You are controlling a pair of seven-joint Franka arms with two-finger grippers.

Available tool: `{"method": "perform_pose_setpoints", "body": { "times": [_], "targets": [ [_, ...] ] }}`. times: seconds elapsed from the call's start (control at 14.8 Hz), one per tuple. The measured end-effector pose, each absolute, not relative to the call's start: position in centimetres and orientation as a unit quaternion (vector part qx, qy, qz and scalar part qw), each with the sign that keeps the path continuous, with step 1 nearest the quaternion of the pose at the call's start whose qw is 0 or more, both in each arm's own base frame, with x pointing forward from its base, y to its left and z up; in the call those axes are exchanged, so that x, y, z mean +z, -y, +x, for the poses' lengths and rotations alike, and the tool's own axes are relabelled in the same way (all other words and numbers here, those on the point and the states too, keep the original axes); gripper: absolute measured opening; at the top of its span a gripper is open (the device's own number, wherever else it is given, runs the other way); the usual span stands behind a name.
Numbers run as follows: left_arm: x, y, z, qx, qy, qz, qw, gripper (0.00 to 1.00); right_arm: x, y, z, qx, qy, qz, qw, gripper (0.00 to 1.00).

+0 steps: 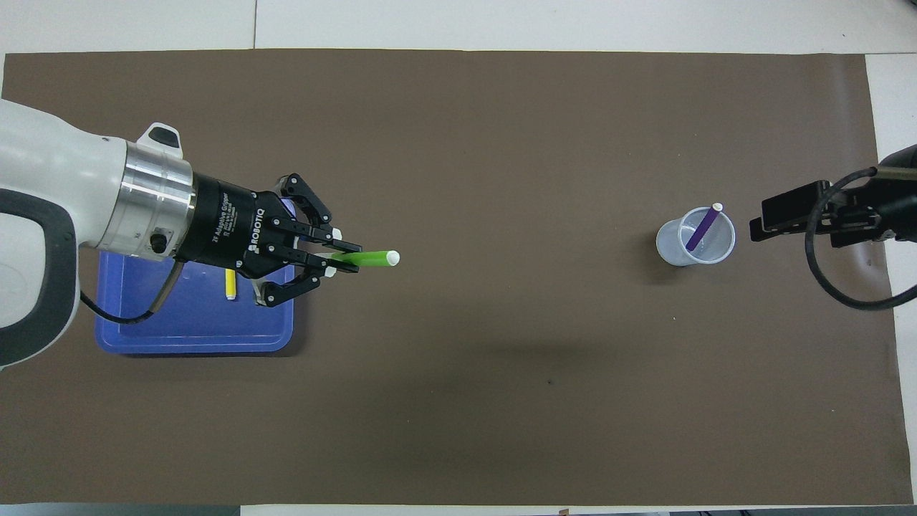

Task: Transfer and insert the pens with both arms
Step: 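Lift the green pen toward the right gripper with the left gripper, then grasp the green pen with the right gripper while the left gripper holds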

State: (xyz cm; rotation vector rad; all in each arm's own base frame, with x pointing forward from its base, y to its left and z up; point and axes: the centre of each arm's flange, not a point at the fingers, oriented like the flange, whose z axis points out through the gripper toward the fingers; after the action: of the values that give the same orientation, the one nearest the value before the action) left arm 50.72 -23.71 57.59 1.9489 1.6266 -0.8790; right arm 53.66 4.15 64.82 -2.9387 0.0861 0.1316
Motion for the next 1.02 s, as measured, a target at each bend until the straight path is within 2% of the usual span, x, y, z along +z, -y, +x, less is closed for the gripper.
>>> {"method": "perform_pose_setpoints", "body": {
  "times": [0.27, 0.54, 0.74, 1.02],
  "targets": [
    [58.1, 28.1, 48.0, -0.349, -0.630, 0.641, 0.265, 0.17, 65.6, -7.0, 53.6, 0.045, -0.018, -0.979, 0.197, 1.00],
    [57.0, 31.9, 43.2, -0.354, -0.647, 0.597, 0.315, 0.17, 65.8, -10.0, 54.4, 0.013, -0.037, -0.955, 0.293, 1.00],
    [56.0, 34.2, 39.6, -0.355, -0.655, 0.575, 0.339, 0.17, 65.3, -14.1, 53.9, 0.006, -0.046, -0.949, 0.312, 1.00],
    [55.7, 35.5, 37.8, -0.352, -0.670, 0.549, 0.355, 0.17, 64.4, -19.4, 52.1, 0.010, -0.037, -0.949, 0.314, 1.00]
  ]
}}
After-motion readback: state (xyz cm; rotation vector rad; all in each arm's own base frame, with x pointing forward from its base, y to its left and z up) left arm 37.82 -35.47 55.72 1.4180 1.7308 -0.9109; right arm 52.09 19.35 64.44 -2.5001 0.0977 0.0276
